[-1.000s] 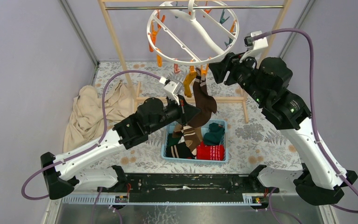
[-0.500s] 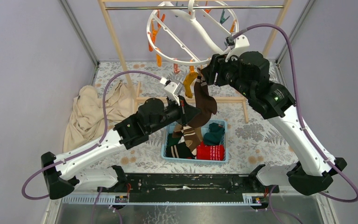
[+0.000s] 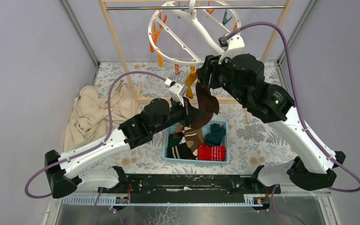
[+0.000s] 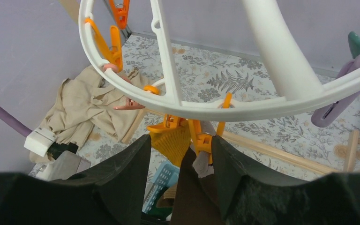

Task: Remove the socks clipped to the hanger
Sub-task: Remove the sock from the hanger.

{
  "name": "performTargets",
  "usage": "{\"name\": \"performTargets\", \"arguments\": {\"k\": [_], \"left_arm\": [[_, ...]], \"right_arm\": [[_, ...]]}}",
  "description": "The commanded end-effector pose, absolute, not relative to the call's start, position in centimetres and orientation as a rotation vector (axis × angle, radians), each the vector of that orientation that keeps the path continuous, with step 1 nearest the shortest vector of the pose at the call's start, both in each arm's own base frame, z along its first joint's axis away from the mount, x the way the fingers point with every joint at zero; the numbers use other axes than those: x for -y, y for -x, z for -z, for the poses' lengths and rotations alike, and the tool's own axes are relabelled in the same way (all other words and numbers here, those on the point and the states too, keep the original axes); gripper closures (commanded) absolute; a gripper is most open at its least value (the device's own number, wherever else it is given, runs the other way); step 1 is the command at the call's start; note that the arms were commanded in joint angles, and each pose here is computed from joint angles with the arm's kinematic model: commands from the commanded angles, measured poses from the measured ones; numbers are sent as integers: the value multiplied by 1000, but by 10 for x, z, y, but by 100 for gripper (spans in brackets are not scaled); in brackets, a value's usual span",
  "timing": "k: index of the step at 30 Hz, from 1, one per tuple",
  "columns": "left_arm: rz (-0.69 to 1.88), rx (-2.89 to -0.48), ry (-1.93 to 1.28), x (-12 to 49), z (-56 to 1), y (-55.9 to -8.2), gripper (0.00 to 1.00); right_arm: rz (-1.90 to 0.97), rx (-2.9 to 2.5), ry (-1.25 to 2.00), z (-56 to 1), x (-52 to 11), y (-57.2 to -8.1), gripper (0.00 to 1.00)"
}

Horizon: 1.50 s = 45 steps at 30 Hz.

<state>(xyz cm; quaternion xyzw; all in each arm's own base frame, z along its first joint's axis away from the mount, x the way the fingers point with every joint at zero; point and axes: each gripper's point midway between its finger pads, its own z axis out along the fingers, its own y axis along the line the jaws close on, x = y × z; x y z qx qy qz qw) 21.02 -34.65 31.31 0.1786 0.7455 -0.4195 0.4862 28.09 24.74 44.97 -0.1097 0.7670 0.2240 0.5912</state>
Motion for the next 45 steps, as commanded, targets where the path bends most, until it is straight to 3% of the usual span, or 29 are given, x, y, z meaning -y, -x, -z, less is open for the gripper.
{"name": "performTargets", "arguments": {"k": [1, 9, 45], "left_arm": [[1024, -1778, -425, 348, -320, -215, 100], [1023, -1775, -430, 346, -321, -213, 100], [1027, -1773, -435, 342, -322, -213, 100]], "right_arm": [[-400, -1764, 192, -461, -240, -284, 43], [-236, -1756, 116, -464, -225, -283, 47], [-135, -1729, 130, -465, -245, -301, 46]]}}
